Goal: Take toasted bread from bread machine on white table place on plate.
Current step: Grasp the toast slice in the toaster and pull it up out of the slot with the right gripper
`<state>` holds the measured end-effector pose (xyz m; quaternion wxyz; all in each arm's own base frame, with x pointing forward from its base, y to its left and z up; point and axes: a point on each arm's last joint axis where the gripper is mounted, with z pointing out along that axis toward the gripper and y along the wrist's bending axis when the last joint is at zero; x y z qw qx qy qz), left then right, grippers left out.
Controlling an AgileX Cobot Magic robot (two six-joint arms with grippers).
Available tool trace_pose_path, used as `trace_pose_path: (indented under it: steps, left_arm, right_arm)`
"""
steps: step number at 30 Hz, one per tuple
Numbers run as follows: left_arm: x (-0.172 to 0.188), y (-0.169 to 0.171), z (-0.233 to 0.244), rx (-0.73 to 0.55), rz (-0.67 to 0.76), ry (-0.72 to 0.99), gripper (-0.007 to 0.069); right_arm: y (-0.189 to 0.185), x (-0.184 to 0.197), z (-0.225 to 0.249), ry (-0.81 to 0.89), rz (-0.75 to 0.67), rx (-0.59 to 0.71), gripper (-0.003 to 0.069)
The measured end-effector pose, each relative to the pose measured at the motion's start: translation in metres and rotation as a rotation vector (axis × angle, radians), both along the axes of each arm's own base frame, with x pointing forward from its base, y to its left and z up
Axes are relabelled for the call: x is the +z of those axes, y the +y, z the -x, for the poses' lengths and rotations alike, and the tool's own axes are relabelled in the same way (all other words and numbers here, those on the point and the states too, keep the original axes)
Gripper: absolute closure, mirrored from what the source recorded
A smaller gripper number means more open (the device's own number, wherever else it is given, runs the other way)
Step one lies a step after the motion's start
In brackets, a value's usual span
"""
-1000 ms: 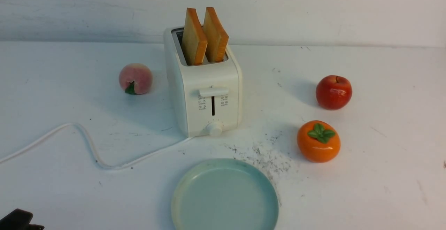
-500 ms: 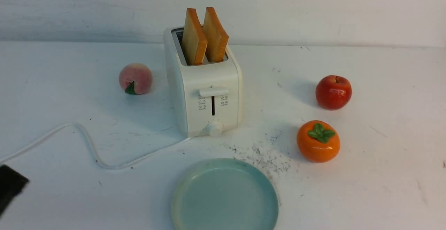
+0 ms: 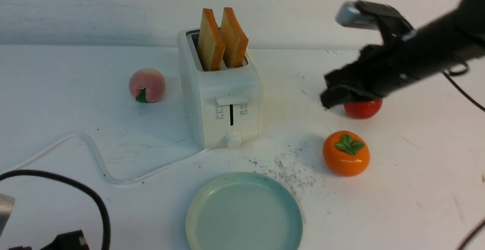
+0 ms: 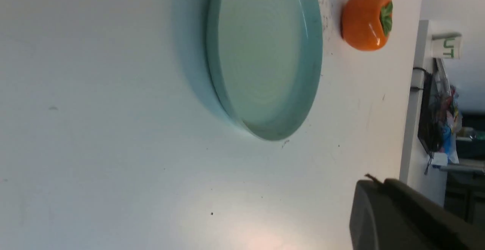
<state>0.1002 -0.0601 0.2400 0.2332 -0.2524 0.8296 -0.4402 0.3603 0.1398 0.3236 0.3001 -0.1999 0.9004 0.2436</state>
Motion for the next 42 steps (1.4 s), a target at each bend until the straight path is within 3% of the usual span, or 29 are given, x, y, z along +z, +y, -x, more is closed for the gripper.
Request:
trace_pose_path:
  steps: [5, 11, 21, 24, 33, 42]
  left_arm:
    - [0.002, -0.001, -0.001, -0.011, 0.003, -0.025, 0.0639]
    - [0.002, 0.0, -0.002, 0.0, -0.002, -0.035, 0.0639]
    - [0.002, 0.0, -0.002, -0.002, -0.01, -0.036, 0.0638]
    - [0.001, 0.0, -0.002, -0.003, -0.014, -0.036, 0.0638]
    - [0.001, 0.001, -0.002, -0.005, -0.02, -0.036, 0.0634]
    - [0.001, 0.001, -0.002, -0.006, -0.022, -0.037, 0.0625]
  right_arm:
    - [0.043, 0.034, -0.044, -0.124, -0.06, 0.054, 0.0658]
    - [0.07, 0.039, -0.067, -0.172, -0.08, 0.111, 0.0618]
    - [0.078, 0.029, -0.095, -0.253, -0.132, 0.013, 0.0223]
    - [0.079, 0.023, -0.102, -0.27, -0.141, -0.01, 0.0155]
    - [0.084, -0.002, -0.115, -0.235, -0.168, -0.035, 0.013]
    - [0.087, -0.021, -0.122, -0.211, -0.166, -0.046, 0.0175]
